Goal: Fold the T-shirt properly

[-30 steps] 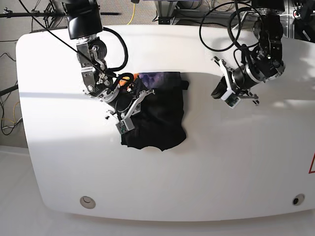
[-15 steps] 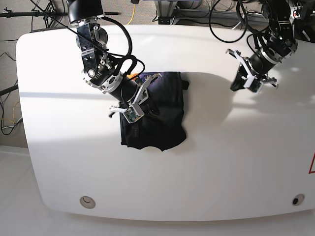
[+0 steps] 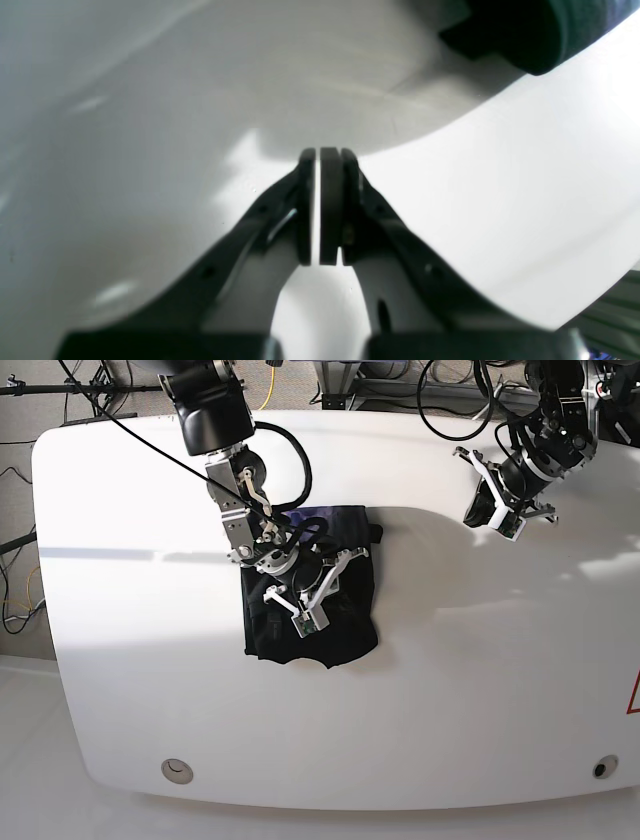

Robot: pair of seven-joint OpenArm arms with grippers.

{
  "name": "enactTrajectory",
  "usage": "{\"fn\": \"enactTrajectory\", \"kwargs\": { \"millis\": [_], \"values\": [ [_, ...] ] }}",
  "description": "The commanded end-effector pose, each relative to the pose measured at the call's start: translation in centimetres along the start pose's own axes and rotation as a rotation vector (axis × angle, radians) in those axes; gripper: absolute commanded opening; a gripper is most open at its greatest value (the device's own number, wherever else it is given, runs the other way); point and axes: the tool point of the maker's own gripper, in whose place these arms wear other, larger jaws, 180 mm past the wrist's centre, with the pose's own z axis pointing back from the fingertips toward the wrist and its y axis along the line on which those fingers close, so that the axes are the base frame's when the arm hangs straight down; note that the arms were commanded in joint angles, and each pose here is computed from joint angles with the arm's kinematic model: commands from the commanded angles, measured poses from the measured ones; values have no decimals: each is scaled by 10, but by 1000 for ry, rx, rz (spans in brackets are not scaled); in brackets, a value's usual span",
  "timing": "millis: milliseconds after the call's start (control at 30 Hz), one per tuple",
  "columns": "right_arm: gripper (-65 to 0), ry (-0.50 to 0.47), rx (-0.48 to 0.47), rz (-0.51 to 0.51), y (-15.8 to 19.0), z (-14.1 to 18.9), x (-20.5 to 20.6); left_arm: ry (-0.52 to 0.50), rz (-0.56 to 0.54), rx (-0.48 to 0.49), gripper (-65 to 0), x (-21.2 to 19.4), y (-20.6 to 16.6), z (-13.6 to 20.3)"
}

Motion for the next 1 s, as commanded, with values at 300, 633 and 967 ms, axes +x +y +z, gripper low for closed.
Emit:
{"fn": "enactTrajectory", "kwargs": {
  "millis": [300, 633, 967],
  "values": [
    [-647, -80, -113, -85, -66, 3, 58, -14, -10, 5, -647, 6, 7, 0],
    [-646, -144, -247, -66, -123, 72, 55, -54, 4, 30, -647, 8, 13, 8],
    [-647, -171, -363, 88, -124, 148, 0, -159, 68, 122, -650, -2, 23, 46]
  ]
}}
